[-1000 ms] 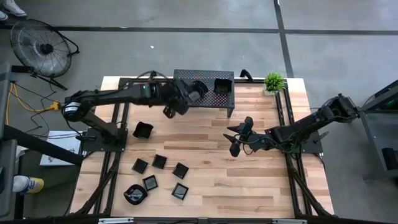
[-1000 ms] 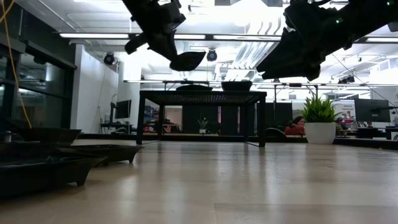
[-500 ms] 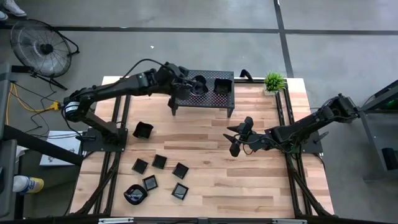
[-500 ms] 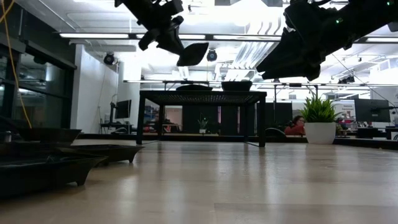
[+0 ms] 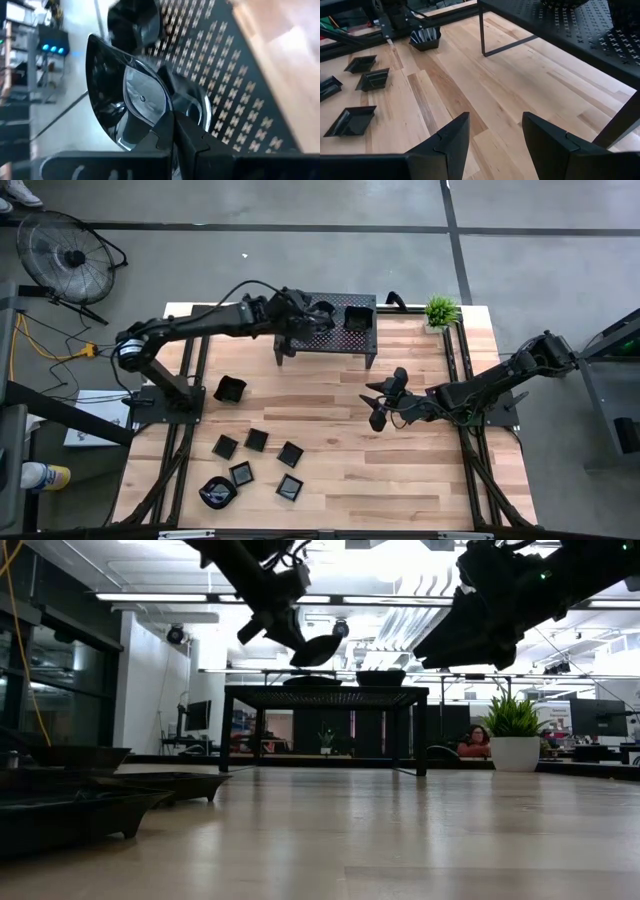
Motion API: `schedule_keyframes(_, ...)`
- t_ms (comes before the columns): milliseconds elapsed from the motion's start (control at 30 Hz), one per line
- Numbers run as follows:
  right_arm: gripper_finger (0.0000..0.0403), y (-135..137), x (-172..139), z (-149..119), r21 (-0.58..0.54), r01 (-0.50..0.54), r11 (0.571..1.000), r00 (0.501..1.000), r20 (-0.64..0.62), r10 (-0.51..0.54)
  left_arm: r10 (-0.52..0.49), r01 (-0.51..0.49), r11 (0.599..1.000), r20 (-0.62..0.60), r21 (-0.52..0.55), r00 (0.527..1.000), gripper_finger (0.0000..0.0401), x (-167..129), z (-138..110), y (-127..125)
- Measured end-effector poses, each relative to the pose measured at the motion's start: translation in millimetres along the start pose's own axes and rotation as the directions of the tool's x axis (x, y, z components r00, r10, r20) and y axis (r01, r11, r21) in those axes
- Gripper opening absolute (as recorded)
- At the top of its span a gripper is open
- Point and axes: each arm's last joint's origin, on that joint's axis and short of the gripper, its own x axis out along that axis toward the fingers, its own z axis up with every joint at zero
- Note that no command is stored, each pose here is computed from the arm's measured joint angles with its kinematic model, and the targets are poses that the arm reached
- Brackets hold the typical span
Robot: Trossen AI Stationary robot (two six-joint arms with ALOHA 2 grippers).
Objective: Pick & Place Mini shaped plates
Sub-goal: Stack the top black leaf shaped plate on top of the black leaf shaped plates on the shelf
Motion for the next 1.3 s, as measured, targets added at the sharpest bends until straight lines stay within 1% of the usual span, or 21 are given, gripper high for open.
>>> schedule_keyframes(100,0.0177,-0.6,0.0,-0.9,-0.002,0.005,1.000,1.000,-0.008,-0.005,0.025,-0.024,0.999,-0.056,0.030,0.998,0.0000,1.0,4.2,-4.5)
schedule_keyframes(267,0.0177,-0.9,0.0,-1.3,-0.005,0.010,1.000,1.000,-0.010,-0.010,0.050,-0.045,0.997,-0.084,0.060,0.995,0.0000,-1.9,14.3,-11.8)
schedule_keyframes(433,0.0177,-0.9,0.0,-1.3,-0.004,0.010,1.000,1.000,-0.009,-0.010,0.095,-0.081,0.992,-0.143,0.097,0.985,0.0000,-4.6,24.0,-20.0)
schedule_keyframes(600,0.0177,-0.9,0.0,-1.2,0.006,0.011,1.000,1.000,-0.009,-0.011,0.119,-0.093,0.987,-0.195,0.134,0.974,0.0000,5.3,33.3,-31.9)
schedule_keyframes(667,0.0177,-0.9,0.0,-1.2,0.014,0.013,1.000,1.000,-0.008,-0.013,0.113,-0.083,0.986,-0.214,0.142,0.970,0.0000,10.0,32.8,-34.6)
schedule_keyframes(767,0.0177,-0.9,0.0,-1.3,0.015,0.010,1.000,1.000,-0.009,-0.010,0.107,-0.076,0.986,-0.225,0.146,0.968,0.0000,15.0,32.3,-36.4)
schedule_keyframes(1300,0.0177,-1.0,0.0,-1.3,0.017,0.013,1.000,1.000,-0.008,-0.013,0.099,-0.065,0.987,-0.234,0.150,0.967,0.0000,14.4,31.1,-37.0)
